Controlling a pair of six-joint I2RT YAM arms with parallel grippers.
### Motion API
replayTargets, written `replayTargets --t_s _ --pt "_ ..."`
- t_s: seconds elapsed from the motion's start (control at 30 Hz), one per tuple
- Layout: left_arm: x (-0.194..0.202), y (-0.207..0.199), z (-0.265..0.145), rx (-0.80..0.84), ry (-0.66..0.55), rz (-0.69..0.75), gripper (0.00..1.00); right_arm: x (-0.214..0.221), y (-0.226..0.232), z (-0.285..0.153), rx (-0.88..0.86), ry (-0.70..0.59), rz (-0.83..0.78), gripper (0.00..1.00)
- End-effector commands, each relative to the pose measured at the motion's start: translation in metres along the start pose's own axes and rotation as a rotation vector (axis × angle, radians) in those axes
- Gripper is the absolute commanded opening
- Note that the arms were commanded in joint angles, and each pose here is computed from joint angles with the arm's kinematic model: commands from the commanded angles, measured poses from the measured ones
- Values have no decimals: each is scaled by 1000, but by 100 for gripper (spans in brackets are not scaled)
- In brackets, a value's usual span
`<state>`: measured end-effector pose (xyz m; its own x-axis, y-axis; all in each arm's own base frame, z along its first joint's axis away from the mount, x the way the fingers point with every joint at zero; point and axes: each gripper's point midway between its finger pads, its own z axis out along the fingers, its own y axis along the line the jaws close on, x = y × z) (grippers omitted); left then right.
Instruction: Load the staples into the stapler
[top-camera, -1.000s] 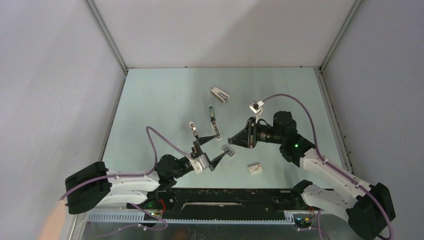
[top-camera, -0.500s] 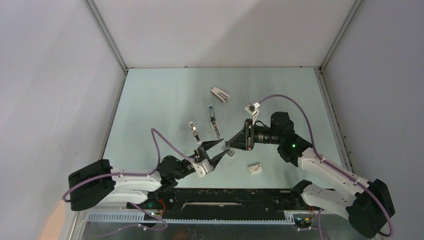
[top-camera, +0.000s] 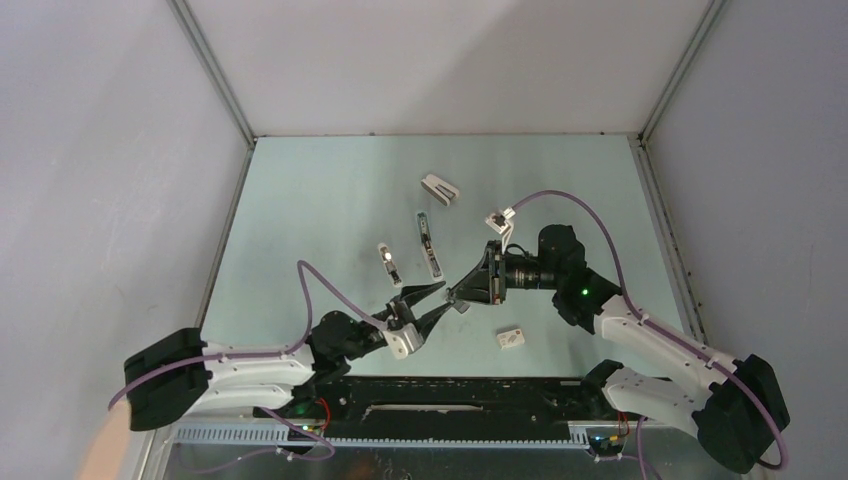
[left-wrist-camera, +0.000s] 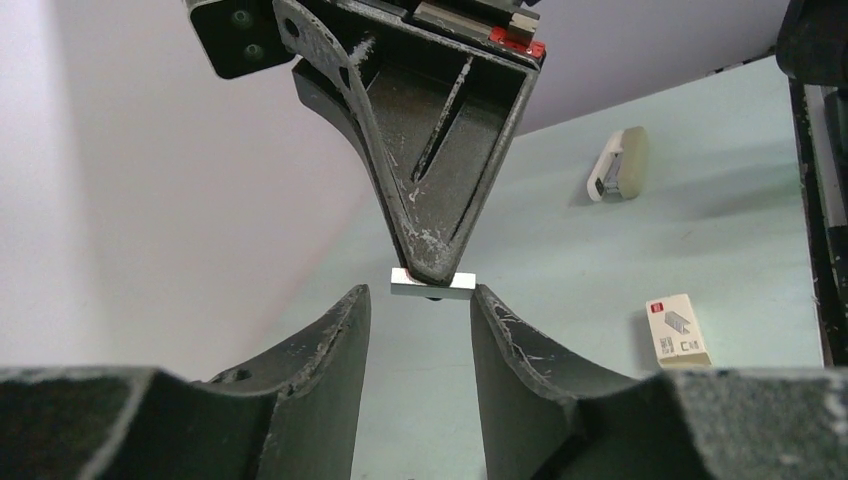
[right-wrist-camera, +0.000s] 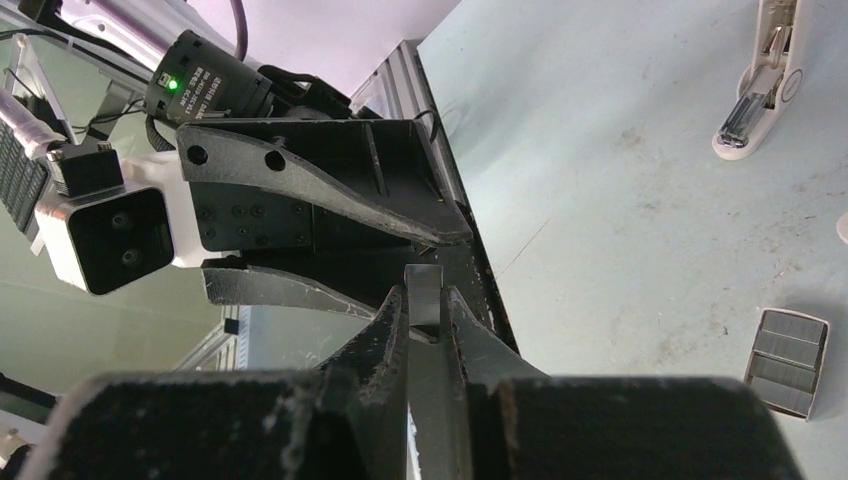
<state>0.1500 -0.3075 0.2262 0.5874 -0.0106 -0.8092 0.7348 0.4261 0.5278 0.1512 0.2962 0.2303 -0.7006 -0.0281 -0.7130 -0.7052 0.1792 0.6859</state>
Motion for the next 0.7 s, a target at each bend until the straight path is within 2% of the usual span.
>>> replayTargets --t_s 0.0,0.67 --pt "-17 5 4 11 -36 40 45 -2 7 2 -47 0 -51 12" --pt "-32 4 3 25 -71 55 38 3 9 8 -76 24 -47 12"
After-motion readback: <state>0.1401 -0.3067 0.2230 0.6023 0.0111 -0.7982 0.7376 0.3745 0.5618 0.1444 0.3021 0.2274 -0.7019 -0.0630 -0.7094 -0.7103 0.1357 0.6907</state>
